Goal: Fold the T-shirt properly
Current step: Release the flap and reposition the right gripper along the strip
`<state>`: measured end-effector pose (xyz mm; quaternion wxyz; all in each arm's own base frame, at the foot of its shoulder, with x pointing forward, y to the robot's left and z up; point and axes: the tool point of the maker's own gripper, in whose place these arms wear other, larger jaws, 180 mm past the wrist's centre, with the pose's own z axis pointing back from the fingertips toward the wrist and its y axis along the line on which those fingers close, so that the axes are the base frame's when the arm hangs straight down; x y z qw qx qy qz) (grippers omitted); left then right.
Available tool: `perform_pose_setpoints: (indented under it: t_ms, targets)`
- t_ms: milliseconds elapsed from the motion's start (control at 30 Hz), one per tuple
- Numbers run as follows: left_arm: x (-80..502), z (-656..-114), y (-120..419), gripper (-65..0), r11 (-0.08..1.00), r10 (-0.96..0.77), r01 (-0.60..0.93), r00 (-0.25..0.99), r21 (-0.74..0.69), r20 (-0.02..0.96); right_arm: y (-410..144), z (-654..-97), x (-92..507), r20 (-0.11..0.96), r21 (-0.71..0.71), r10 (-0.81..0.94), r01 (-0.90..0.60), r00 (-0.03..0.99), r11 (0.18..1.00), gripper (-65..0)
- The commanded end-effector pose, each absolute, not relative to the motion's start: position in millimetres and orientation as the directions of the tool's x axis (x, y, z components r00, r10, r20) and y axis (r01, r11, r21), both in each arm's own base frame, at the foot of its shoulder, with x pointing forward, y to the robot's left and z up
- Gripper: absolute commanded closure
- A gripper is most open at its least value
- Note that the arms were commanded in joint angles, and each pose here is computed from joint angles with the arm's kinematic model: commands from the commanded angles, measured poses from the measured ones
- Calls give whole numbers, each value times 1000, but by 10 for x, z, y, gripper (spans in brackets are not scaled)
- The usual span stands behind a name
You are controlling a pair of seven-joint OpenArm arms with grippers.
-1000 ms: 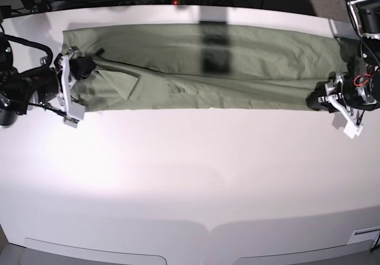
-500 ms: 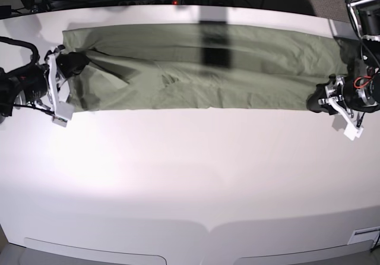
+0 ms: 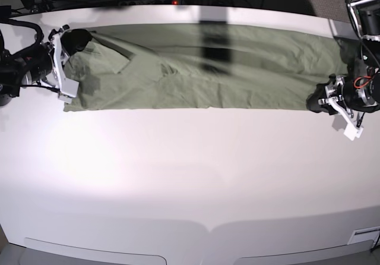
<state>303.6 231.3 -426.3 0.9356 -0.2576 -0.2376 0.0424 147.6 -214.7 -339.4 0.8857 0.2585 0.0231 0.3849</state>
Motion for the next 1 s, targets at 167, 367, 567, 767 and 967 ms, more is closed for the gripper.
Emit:
perform_pose_setpoints:
  t_ms: [167,367,567,767,967]
  targets:
    - [3171,-4118,2396,-215,869,208,56,860,-491,466,-2520,-3652,1762,98,225,726,-726,681,650,0]
    - [3170,-4119,2398,-215,870,207,56,860,-490,466,-2528,-3991,1993,170,135,671,-691,722,710,0]
    - [3171,-4118,2396,-215,869,207,56,860,-491,466,-2366,-4096,2053,215,136,657,-688,723,713,0]
    - [3162,-4122,2396,-215,870,205,56,863,-490,462,-2316,-3974,2318,279,95,652,-696,705,711,0]
    - [3158,-4125,2395,-215,870,204,56,864,-490,460,-2338,-3836,2533,303,53,657,-701,690,711,0]
